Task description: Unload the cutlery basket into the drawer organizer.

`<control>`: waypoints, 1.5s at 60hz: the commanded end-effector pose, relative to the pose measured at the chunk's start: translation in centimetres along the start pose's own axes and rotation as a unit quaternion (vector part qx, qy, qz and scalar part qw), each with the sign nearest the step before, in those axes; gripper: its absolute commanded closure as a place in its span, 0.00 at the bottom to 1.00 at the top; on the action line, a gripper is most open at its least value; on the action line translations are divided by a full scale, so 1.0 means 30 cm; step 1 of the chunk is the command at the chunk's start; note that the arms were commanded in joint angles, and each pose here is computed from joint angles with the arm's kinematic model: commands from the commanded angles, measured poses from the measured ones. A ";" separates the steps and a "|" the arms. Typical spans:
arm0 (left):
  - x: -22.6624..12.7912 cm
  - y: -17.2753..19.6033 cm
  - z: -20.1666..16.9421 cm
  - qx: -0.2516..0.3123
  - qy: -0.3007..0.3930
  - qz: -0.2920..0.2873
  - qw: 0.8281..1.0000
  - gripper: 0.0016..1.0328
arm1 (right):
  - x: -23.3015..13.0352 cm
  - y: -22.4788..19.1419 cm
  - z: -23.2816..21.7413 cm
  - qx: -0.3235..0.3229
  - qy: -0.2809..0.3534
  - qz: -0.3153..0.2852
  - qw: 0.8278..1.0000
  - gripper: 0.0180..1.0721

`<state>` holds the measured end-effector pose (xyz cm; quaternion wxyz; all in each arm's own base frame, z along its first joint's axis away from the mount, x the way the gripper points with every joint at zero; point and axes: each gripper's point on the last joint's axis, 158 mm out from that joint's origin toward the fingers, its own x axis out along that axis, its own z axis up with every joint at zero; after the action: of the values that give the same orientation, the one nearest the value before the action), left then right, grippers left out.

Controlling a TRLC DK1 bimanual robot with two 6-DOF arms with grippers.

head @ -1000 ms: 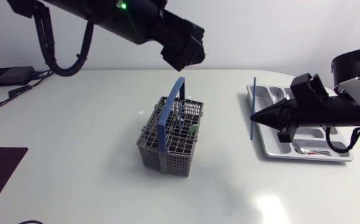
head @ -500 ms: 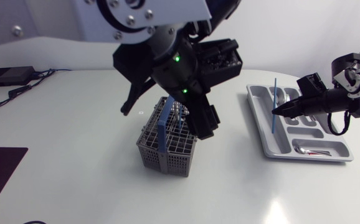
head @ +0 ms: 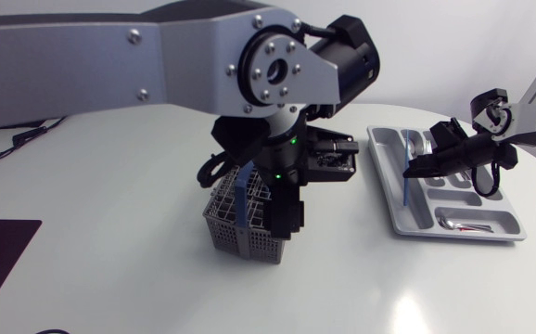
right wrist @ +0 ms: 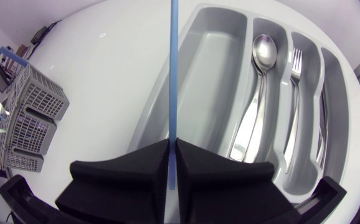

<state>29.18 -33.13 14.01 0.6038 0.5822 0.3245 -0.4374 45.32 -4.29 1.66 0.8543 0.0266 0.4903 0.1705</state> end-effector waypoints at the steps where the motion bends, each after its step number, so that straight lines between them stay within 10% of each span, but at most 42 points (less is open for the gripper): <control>1: 0.033 -0.019 0.014 0.037 0.011 -0.010 0.999 0.07 | 0.034 -0.003 -0.018 0.021 0.017 0.004 1.000 0.71; 7: 0.057 0.000 0.029 0.040 0.011 -0.009 0.999 0.07 | 0.035 -0.003 -0.025 0.019 0.019 0.005 1.000 0.33; 14: 0.077 0.049 0.046 0.033 0.017 0.010 0.999 0.09 | 0.019 0.010 -0.029 0.011 0.016 0.006 1.000 0.20; 48: 0.221 0.118 0.017 0.013 0.087 0.045 0.995 0.43 | -0.170 0.179 -0.001 -0.034 -0.039 0.020 0.998 0.20; 76: 0.245 0.123 -0.006 -0.010 0.116 0.060 0.991 0.93 | -0.251 0.268 0.000 -0.060 -0.058 0.026 0.996 0.20; 90: 0.177 0.150 0.024 -0.022 0.098 0.074 0.992 0.94 | -0.295 0.323 0.000 -0.076 -0.070 0.033 0.994 0.20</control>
<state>35.23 -34.19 10.03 0.5982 0.6372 0.3564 -0.3304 39.83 1.12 11.08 0.8838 -0.0056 0.4124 0.2209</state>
